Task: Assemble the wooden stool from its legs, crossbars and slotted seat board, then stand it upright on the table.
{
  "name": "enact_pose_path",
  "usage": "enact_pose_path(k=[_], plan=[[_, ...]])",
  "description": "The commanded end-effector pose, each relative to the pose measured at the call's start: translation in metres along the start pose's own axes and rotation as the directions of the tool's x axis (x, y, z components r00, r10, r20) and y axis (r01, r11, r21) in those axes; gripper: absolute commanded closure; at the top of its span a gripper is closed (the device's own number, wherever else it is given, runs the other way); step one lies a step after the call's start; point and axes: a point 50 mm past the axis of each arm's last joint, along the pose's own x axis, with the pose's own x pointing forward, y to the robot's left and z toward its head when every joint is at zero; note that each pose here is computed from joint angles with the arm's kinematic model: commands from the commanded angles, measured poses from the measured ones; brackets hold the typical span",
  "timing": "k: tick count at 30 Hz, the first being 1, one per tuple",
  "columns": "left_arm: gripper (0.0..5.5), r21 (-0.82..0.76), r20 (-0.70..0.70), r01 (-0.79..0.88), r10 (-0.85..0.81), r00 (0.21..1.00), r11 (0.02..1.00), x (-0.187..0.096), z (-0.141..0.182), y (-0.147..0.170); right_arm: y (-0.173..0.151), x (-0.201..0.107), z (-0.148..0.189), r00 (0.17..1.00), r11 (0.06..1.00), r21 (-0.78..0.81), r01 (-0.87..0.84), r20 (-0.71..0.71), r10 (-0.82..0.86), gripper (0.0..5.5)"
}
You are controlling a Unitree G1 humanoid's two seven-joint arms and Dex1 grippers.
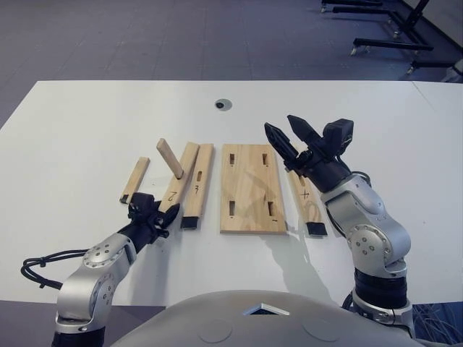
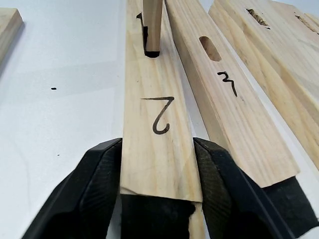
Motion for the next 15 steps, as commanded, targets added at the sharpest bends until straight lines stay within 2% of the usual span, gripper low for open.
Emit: enact_pose_path(k=[1, 10, 15], plan=[[3.42, -0.096, -0.241, -0.028, 0.004, 0.971, 0.995, -0.001, -0.045, 0.004, 0.0, 0.003, 0.008, 1.0, 1.0, -0.004, -0.012, 0.019, 0.012, 1.82], [3.44, 0.105, -0.282, -0.043, 0.071, 0.957, 0.994, -0.002, -0.048, 0.019, 0.001, 0.005, 0.008, 0.999, 1.0, 0.001, -0.008, 0.037, 0.008, 1.82], [3.46, 0.162, -0.273, -0.06, 0.103, 0.956, 0.985, -0.002, -0.047, 0.028, 0.0, 0.006, 0.009, 0.999, 1.0, -0.01, 0.006, 0.046, -0.005, 1.82]])
